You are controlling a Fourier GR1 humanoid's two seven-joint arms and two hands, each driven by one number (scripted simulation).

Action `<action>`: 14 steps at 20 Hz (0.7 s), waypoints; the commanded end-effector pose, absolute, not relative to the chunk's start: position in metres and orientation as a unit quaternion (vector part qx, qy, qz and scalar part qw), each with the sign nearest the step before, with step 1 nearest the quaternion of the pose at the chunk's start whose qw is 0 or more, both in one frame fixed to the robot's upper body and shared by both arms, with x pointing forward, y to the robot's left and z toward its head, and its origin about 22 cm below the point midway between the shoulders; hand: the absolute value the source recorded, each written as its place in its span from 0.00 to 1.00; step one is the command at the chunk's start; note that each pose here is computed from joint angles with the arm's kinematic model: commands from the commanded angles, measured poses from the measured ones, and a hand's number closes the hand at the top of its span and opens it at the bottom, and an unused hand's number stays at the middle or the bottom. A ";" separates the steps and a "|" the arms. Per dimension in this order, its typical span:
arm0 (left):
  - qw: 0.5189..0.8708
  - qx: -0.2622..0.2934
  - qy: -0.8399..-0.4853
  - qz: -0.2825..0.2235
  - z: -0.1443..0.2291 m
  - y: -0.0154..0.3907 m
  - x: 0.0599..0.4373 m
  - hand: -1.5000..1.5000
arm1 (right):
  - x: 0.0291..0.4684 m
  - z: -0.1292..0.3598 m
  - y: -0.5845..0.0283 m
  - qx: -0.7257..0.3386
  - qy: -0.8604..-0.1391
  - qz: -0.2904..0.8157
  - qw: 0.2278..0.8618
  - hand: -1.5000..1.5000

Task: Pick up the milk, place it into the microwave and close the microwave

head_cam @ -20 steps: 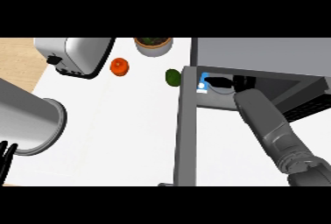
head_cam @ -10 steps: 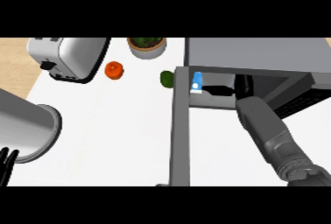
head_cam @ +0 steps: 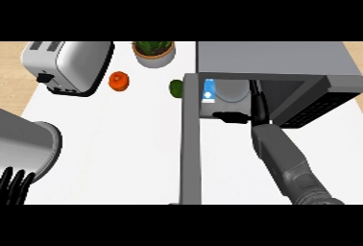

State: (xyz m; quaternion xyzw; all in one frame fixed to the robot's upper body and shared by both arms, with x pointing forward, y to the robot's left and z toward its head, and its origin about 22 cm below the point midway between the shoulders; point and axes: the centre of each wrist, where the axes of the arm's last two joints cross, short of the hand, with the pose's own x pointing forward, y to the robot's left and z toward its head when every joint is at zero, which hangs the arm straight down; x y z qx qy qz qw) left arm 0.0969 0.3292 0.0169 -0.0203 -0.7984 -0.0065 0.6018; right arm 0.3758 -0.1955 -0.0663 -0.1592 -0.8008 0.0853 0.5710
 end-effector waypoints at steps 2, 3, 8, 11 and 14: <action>0.600 -0.073 -0.796 -0.023 0.018 0.332 0.091 0.00 | 0.359 -0.084 -0.182 -0.058 -0.803 0.065 0.589 0.00; 0.607 -0.085 -0.790 -0.031 0.016 0.314 0.086 0.00 | 0.342 -0.102 -0.194 -0.055 -0.807 0.061 0.585 0.00; 0.604 -0.108 -0.789 -0.045 0.019 0.305 0.094 0.00 | 0.316 -0.122 -0.191 0.012 -0.810 0.049 0.584 0.00; 0.607 -0.133 -0.781 -0.062 0.016 0.292 0.097 0.00 | 0.309 -0.125 -0.190 0.025 -0.814 0.030 0.580 0.00; 0.600 -0.126 -0.784 -0.095 0.022 0.284 0.123 0.00 | 0.295 -0.125 -0.222 0.019 -0.812 0.041 0.582 0.00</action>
